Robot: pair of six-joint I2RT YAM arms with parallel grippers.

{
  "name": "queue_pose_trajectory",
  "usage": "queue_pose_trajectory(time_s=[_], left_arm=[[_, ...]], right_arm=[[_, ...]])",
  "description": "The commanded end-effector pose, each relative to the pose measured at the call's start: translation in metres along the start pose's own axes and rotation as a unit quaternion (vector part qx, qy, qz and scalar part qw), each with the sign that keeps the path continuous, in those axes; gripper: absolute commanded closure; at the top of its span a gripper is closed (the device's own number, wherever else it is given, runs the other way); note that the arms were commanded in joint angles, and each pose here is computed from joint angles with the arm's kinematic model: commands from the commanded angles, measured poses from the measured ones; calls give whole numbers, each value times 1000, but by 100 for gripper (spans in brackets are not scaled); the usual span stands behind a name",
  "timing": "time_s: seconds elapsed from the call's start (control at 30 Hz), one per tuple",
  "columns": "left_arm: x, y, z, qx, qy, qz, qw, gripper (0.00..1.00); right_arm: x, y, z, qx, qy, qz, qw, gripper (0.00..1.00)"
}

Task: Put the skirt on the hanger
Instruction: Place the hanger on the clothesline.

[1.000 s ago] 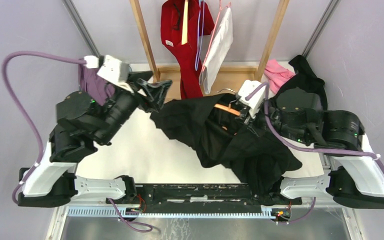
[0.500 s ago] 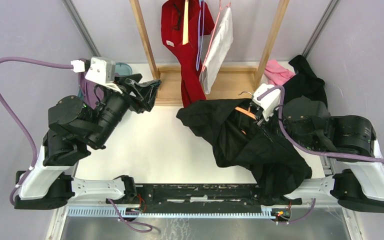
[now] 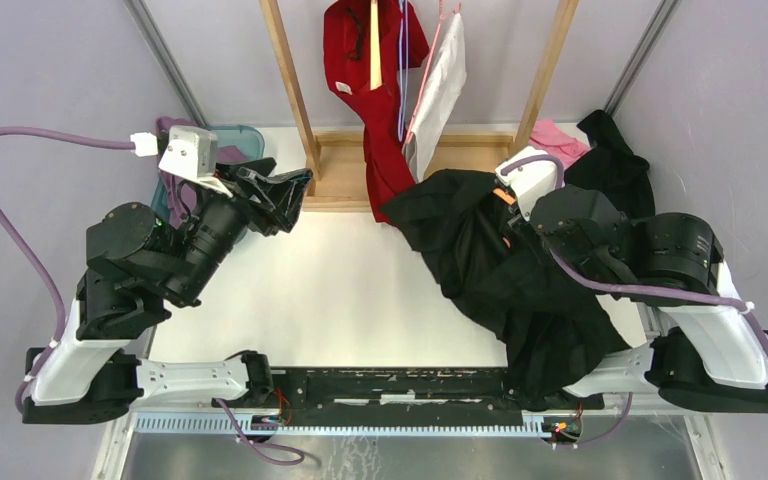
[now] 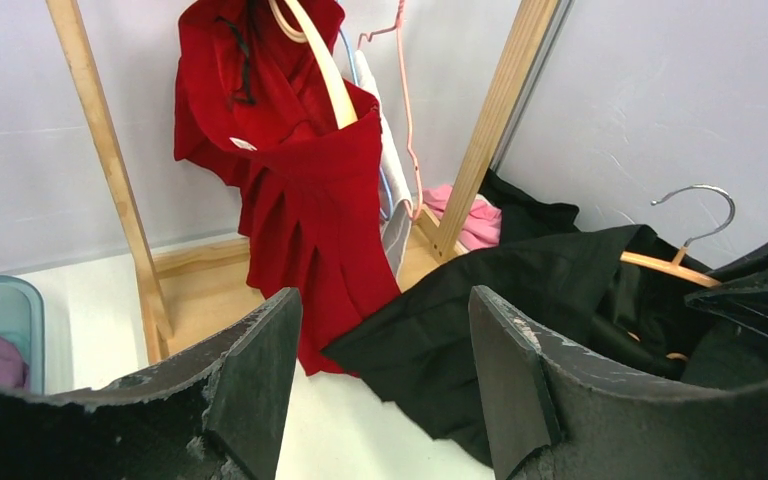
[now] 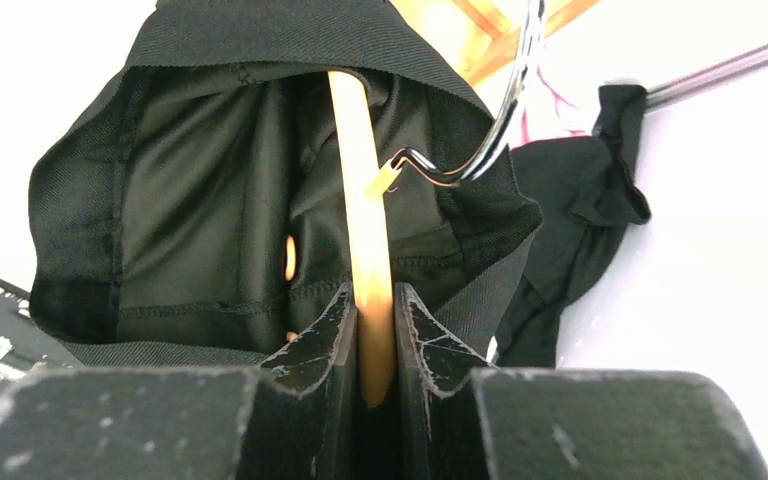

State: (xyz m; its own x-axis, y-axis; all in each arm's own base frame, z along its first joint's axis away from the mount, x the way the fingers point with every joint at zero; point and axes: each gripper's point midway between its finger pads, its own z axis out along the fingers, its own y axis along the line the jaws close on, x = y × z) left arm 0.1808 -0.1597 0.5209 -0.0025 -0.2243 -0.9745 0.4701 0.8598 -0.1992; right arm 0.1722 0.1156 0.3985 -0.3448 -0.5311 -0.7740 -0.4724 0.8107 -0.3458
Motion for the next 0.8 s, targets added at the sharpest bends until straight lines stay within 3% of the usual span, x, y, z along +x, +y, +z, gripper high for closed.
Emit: queue_pose_trajectory(time_s=[0.0, 0.33, 0.47, 0.77], left_arm=[[2, -1, -3, 3, 3, -26, 1000, 31], [39, -3, 0, -3, 51, -23, 998, 31], [49, -3, -1, -3, 59, -24, 998, 31], [55, 2, -8, -2, 61, -32, 998, 31]], right_arm=[[-20, -41, -9, 107, -36, 50, 992, 99], [-68, -79, -22, 188, -94, 99, 973, 99], [-87, -76, -8, 196, -90, 86, 973, 99], [-108, -92, 29, 209, -95, 136, 964, 99]])
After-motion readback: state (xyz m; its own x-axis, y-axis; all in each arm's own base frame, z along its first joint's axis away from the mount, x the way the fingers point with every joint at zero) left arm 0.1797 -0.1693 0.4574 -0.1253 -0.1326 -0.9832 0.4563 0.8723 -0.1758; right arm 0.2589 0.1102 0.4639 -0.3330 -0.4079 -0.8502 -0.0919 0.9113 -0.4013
